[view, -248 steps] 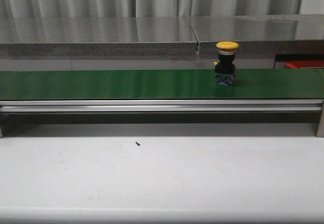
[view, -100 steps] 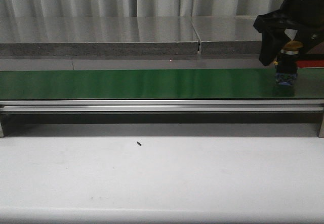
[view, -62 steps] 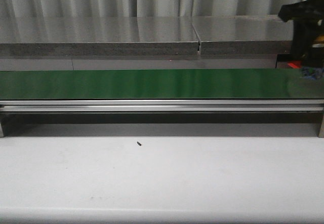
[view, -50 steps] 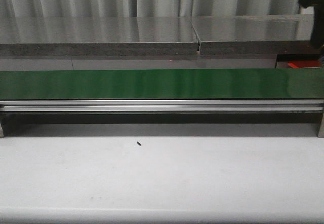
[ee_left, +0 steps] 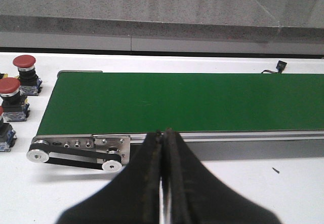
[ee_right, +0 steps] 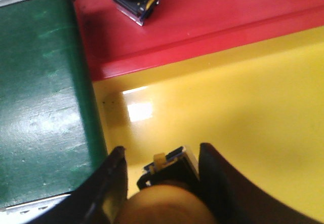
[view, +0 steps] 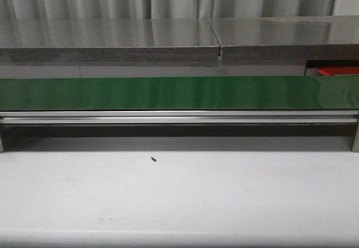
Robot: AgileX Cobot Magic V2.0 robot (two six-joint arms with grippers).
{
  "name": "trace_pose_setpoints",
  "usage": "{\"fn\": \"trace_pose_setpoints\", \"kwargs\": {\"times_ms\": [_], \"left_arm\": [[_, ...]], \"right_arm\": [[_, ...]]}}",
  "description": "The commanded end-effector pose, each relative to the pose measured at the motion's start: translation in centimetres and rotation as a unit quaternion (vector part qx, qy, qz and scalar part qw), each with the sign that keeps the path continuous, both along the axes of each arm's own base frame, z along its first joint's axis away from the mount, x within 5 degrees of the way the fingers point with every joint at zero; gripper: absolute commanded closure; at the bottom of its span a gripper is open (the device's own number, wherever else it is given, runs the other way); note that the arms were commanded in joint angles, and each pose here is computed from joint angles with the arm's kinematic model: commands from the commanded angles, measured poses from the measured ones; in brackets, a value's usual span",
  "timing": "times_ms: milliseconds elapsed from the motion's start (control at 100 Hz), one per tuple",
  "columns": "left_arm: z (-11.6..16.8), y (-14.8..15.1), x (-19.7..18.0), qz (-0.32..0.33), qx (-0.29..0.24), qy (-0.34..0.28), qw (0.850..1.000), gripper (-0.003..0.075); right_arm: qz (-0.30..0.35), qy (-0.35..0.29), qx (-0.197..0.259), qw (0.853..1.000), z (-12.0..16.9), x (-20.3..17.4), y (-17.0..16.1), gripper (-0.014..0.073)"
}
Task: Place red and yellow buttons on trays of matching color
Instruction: 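Carry the yellow button into the yellow tray and open the right gripper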
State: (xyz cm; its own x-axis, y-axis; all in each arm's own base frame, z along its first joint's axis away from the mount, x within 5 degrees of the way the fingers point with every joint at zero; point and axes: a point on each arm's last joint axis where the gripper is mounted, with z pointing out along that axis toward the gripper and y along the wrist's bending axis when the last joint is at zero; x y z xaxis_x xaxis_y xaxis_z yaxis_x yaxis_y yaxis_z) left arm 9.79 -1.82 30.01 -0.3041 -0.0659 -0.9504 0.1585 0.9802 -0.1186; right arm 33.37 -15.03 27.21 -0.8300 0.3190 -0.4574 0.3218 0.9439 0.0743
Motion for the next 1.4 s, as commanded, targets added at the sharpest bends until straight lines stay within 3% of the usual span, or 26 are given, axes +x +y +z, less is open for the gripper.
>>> {"fn": "trace_pose_setpoints", "kwargs": {"times_ms": [0,300,560,660,800,900,1090,1390], "left_arm": [[1.6,0.0,0.2,0.006,-0.015,-0.051,0.999,0.0739],[1.6,0.0,0.2,0.006,-0.015,-0.051,0.999,0.0739],[1.6,0.0,0.2,0.006,-0.015,-0.051,0.999,0.0739],[1.6,0.0,0.2,0.006,-0.015,-0.051,0.999,0.0739],[1.6,0.0,0.2,0.006,-0.015,-0.051,0.999,0.0739],[1.6,0.0,0.2,0.006,-0.015,-0.051,0.999,0.0739],[1.6,0.0,0.2,0.006,-0.015,-0.051,0.999,0.0739],[1.6,0.0,0.2,0.006,-0.015,-0.051,0.999,0.0739]], "right_arm": [[-0.013,-0.049,-0.016,0.999,1.2,0.1,-0.2,0.0431],[-0.018,-0.012,0.000,1.000,-3.6,1.9,-1.2,0.0431],[-0.019,-0.002,0.004,1.000,-4.9,2.3,-1.5,0.0418],[-0.019,-0.001,0.005,1.000,-4.9,2.3,-1.4,0.0318],[-0.018,0.006,0.009,1.000,-5.0,2.2,-1.4,0.0059],[-0.017,0.008,0.010,1.000,-5.0,2.2,-1.3,-0.0022],[-0.017,-0.015,-0.001,1.000,-3.0,1.7,-1.1,-0.0020],[0.028,-0.115,-0.054,0.991,5.3,-0.9,2.6,-0.0020]]}}
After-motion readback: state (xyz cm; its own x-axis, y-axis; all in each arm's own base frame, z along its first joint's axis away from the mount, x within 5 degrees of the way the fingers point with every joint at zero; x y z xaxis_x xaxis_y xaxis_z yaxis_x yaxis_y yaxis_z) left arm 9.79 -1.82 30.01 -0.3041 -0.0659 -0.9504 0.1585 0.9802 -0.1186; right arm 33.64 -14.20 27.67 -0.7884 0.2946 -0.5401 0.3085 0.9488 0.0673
